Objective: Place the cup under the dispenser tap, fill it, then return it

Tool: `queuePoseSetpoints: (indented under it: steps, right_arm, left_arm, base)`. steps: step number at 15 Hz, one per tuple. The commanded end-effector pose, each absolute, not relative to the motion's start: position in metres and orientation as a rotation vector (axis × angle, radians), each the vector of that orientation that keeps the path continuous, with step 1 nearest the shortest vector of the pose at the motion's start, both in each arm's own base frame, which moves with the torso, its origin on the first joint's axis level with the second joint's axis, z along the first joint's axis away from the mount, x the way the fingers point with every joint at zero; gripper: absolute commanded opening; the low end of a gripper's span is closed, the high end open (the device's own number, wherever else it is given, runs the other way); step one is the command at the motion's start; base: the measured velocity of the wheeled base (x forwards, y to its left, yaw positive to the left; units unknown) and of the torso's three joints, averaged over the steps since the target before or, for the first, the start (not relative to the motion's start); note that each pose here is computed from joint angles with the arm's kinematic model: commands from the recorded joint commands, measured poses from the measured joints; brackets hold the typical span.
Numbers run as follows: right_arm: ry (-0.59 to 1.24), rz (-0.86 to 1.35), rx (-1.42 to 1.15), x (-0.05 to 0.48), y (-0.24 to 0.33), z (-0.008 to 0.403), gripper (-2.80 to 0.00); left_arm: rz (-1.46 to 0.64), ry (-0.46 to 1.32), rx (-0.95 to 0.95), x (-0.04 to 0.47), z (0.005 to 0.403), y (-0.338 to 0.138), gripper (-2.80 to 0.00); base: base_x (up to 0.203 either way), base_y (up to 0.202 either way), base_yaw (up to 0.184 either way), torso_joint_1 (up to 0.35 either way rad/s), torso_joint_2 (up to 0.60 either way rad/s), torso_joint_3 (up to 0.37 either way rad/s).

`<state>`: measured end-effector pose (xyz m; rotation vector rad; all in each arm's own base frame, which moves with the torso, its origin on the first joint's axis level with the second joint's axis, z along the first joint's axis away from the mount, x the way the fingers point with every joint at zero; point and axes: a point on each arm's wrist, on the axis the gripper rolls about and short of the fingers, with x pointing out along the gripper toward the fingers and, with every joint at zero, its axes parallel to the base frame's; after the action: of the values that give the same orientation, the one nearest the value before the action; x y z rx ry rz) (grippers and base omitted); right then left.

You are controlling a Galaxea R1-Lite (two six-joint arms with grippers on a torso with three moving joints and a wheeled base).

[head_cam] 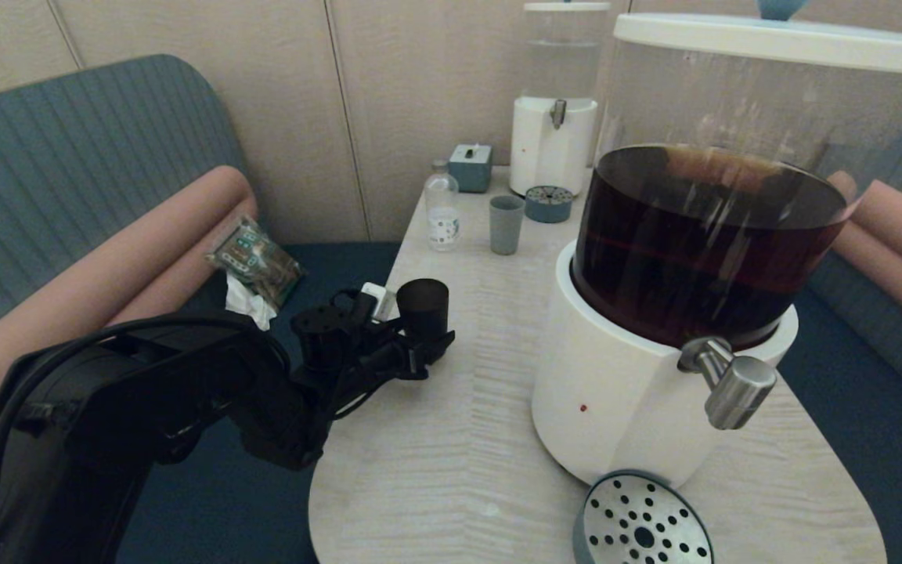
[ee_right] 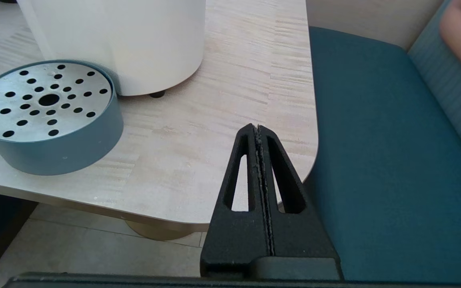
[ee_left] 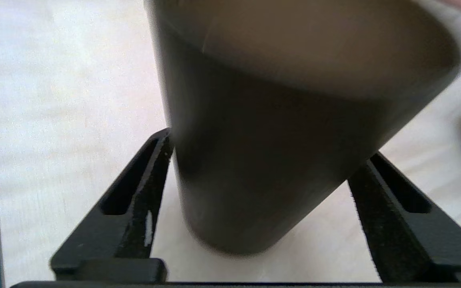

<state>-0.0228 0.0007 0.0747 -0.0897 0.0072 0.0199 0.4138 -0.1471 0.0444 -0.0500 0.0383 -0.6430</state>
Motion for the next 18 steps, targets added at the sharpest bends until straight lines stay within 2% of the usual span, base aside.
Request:
queuePoseSetpoints:
  steps: [1, 4, 11, 18]
  right_arm:
    - [0.014, 0.020, -0.090, -0.022, 0.001, 0.072, -2.80]
    - [0.014, 0.019, -0.090, -0.022, 0.001, 0.072, -2.80]
    - [0.014, 0.019, -0.090, -0.022, 0.001, 0.072, -2.80]
    - [0.014, 0.019, -0.090, -0.022, 0.001, 0.072, -2.80]
  left_arm:
    - [-0.647, 0.013, -0.050, 0.412, 0.052, -0.147, 0.00]
    - [-0.648, 0.012, -0.049, 0.404, 0.060, -0.145, 0.00]
    - [-0.669, 0.048, -0.038, 0.351, 0.084, -0.135, 0.00]
    - [-0.681, -0.100, -0.045, 0.300, 0.151, -0.117, 0.00]
  base:
    - [0.000, 0.000, 0.000, 0.000, 0.00, 0.000]
    - [0.000, 0.000, 0.000, 0.000, 0.00, 0.000]
    - [0.000, 0.000, 0.000, 0.000, 0.00, 0.000]
    - [0.000, 0.000, 0.000, 0.000, 0.00, 0.000]
